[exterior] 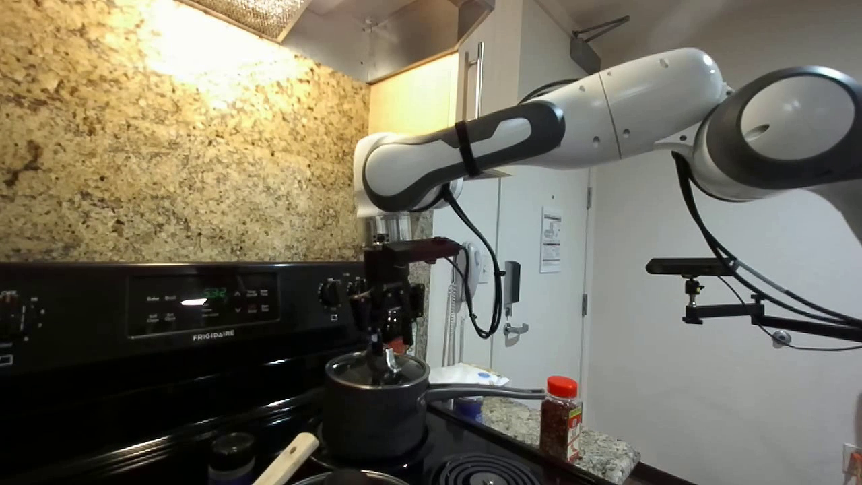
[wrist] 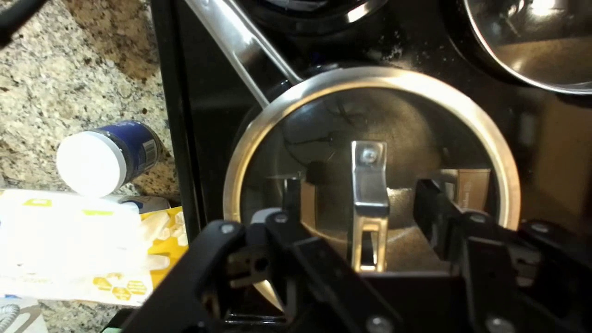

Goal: Put the right lid on the right black pot

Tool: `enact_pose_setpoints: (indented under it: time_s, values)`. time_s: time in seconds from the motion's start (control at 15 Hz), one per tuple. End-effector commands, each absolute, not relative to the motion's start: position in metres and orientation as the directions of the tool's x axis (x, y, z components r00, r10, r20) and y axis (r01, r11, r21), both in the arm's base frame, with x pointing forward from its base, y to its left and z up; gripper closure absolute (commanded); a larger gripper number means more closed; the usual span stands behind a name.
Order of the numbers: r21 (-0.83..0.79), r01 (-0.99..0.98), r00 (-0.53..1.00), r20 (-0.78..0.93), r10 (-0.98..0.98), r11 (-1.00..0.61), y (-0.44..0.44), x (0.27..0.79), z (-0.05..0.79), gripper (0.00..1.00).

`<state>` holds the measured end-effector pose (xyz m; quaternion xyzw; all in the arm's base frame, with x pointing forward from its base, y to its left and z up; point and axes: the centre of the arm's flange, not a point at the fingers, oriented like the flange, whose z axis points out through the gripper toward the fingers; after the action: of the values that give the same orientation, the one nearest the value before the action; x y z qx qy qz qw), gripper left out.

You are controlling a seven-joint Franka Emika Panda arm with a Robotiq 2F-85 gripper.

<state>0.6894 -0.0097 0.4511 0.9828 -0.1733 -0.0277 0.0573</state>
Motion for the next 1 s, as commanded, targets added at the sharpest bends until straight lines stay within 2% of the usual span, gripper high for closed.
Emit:
enact_pose_setpoints:
  time_s: [0.0,0.33,0.93]
  values:
    - [0.101,-0.313,0.946,-0.058,-0.320,-0.944,0.001,0.663,0.476,0.03]
    - [0.112,-0.273,0.962,0.010,-0.274,-0.955,0.026,0.626,0.519,0.00]
    - [0.160,-0.229,0.972,-0.011,-0.234,-0.960,0.039,0.497,0.530,0.00]
